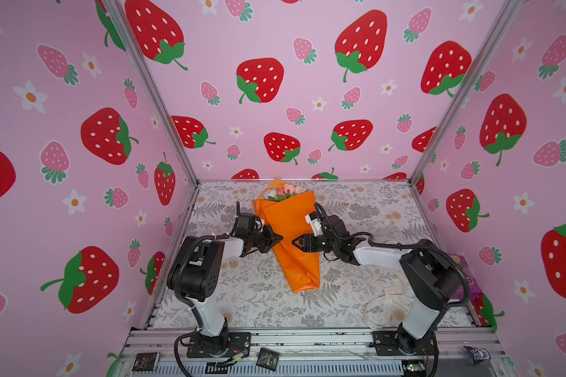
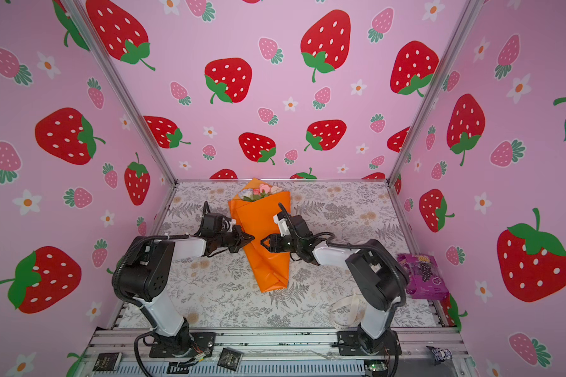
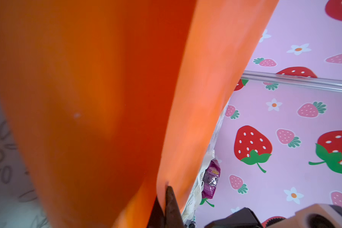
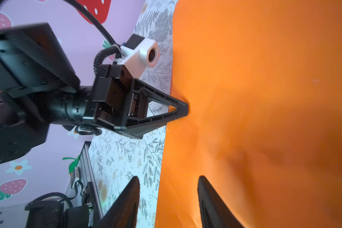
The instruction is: Tie the bouquet of fake flowers
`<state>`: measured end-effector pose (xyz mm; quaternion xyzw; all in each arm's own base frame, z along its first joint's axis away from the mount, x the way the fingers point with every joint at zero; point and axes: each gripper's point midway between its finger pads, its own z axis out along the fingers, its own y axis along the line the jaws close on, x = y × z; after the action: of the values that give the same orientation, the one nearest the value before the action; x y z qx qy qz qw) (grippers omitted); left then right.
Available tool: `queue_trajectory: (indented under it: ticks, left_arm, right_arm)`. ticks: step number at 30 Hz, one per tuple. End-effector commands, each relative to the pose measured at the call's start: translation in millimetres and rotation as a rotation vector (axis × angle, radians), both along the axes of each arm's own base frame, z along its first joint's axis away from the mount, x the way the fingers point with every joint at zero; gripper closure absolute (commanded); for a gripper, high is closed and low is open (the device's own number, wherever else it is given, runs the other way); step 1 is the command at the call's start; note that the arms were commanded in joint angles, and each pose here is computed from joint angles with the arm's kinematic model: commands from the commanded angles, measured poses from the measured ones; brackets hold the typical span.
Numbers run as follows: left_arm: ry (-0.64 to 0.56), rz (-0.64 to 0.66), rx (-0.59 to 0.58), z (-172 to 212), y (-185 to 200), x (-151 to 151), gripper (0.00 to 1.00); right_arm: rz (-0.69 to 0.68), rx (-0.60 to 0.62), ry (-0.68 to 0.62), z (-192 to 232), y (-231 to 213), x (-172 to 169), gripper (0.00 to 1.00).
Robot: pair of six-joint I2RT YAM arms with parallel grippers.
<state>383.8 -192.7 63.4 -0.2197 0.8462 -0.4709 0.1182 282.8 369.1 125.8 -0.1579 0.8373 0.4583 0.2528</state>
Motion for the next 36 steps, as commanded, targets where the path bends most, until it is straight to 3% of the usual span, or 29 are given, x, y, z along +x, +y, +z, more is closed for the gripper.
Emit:
queue_trajectory:
  ticks: [1,7,10,14,21,28,36]
  left_arm:
    - [-0.108,-0.059,-0.029,31,-7,9,1.00]
    - [-0.129,-0.084,-0.028,35,-4,2,1.00]
    - [-0.120,-0.087,-0.029,33,-3,-2,1.00]
    - [-0.113,-0.100,-0.026,29,-3,-6,1.00]
    - [-0.095,-0.104,-0.017,22,-1,-8,1.00]
    - [-0.066,-0.089,-0.004,11,5,-6,1.00]
    - [-0.027,-0.097,0.006,-12,8,-10,1.00]
  right_arm:
    - [-0.083,0.038,0.014,5,-34,1,0.55]
    - [0.060,0.107,0.119,-6,-33,-52,0.84]
    - [0.094,0.083,0.165,-24,-31,-74,0.90]
    - [0.186,0.087,0.186,-31,-21,-95,0.91]
    - [0.193,0.009,0.160,-42,-24,-102,0.91]
    - [0.285,-0.031,0.190,-52,-15,-119,0.90]
    - [0.271,-0.154,0.158,-60,-19,-112,0.86]
